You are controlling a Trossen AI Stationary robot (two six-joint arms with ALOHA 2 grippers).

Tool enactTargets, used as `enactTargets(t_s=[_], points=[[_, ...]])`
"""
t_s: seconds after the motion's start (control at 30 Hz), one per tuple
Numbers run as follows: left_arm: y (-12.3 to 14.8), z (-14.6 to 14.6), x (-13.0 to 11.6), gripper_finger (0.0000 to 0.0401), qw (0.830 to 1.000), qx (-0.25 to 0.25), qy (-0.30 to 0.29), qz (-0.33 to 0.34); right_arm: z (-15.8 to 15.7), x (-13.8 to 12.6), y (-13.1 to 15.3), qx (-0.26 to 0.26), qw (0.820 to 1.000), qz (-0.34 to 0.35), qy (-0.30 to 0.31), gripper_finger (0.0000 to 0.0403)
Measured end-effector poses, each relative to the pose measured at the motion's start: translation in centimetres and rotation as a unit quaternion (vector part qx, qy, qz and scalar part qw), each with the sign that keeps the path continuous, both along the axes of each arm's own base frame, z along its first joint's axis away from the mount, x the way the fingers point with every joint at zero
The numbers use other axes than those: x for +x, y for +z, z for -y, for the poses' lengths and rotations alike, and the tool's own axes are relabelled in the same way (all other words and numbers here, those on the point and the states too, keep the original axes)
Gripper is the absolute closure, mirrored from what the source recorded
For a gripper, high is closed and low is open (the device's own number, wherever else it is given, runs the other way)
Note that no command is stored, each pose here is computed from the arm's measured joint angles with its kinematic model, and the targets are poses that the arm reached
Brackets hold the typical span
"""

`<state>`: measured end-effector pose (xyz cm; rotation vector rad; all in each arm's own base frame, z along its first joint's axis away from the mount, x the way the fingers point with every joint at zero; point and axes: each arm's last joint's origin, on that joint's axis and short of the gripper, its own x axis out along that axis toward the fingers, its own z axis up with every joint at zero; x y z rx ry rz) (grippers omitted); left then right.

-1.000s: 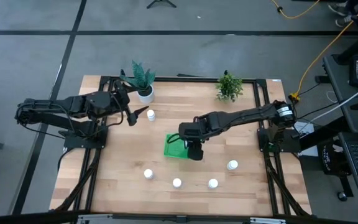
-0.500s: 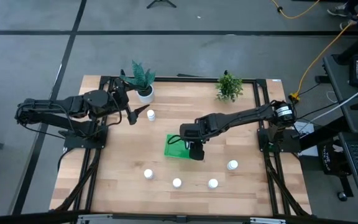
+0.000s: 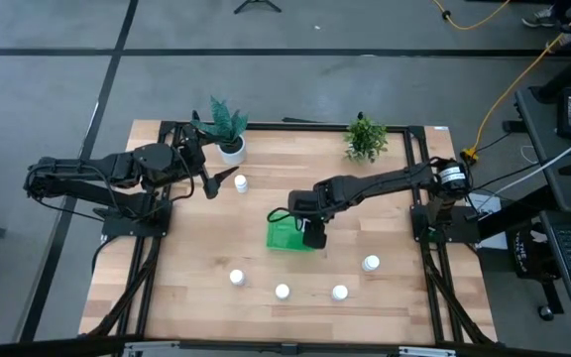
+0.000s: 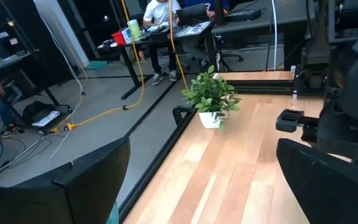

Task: Pick and place pill bottles into a basket
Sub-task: Put the white pill bottle into the green bin

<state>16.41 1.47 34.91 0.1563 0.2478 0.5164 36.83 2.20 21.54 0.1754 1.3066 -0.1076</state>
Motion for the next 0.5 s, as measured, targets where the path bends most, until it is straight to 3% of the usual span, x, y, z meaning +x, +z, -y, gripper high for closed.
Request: enactTargets(t_s=[0.3, 0.5], points=[[0.0, 0.0, 0.0, 0.0001, 1.0, 0.011, -0.003, -0.007, 0.8, 0.4, -2.5, 0.004, 0.999, -0.051, 0.012, 0.0244], [0.0, 0.0, 0.0, 0.0001, 1.0, 0.011, -0.005, -0.007, 0.8, 0.6, -2.6, 0.006, 0.999, -0.052, 0.011, 0.0244]])
